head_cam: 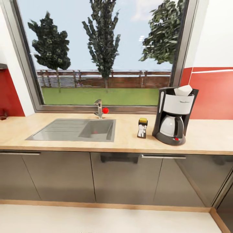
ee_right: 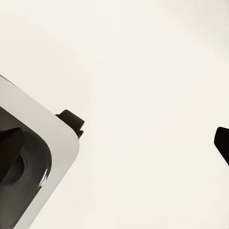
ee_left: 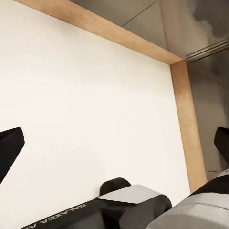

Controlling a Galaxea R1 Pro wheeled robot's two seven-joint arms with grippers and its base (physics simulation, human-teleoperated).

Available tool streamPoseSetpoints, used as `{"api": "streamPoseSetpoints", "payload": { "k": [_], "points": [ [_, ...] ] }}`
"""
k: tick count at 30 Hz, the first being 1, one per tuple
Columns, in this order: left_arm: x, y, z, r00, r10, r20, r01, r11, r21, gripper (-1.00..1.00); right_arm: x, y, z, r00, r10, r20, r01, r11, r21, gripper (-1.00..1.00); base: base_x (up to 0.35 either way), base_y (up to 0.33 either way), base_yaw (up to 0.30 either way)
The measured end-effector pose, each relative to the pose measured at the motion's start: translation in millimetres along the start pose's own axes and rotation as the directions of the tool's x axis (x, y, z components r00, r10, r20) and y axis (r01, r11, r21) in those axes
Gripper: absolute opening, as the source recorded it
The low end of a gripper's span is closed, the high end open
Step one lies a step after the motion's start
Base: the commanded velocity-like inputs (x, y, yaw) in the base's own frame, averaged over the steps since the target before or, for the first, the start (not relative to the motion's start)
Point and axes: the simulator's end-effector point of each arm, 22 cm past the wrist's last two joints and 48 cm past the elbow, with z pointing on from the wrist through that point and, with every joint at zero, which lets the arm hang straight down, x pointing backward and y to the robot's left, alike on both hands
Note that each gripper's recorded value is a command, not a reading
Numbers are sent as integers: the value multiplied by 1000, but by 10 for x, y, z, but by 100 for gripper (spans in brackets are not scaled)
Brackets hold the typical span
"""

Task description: Set up a coffee station on the kitchen countertop: keep the coffee maker on the countertop, move the bottle of coffee from the kitchen shelf to the counter next to the coffee maker, place a paper coffee filter on top of the coffee maker, put the saucer next to the coffee maker with the coffee cup on the saucer, and place the electric kettle next to the coffee maker.

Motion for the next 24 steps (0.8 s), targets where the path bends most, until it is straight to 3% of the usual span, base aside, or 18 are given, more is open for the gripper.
{"api": "streamPoseSetpoints", "payload": {
  "k": [24],
  "points": [
    [0, 0, 0, 1000, 0, 0, 0, 1000, 0, 100, -7, 0, 2, 1000, 0, 1, 0, 1000, 1, 100, 0, 0, 264]
  ]
}}
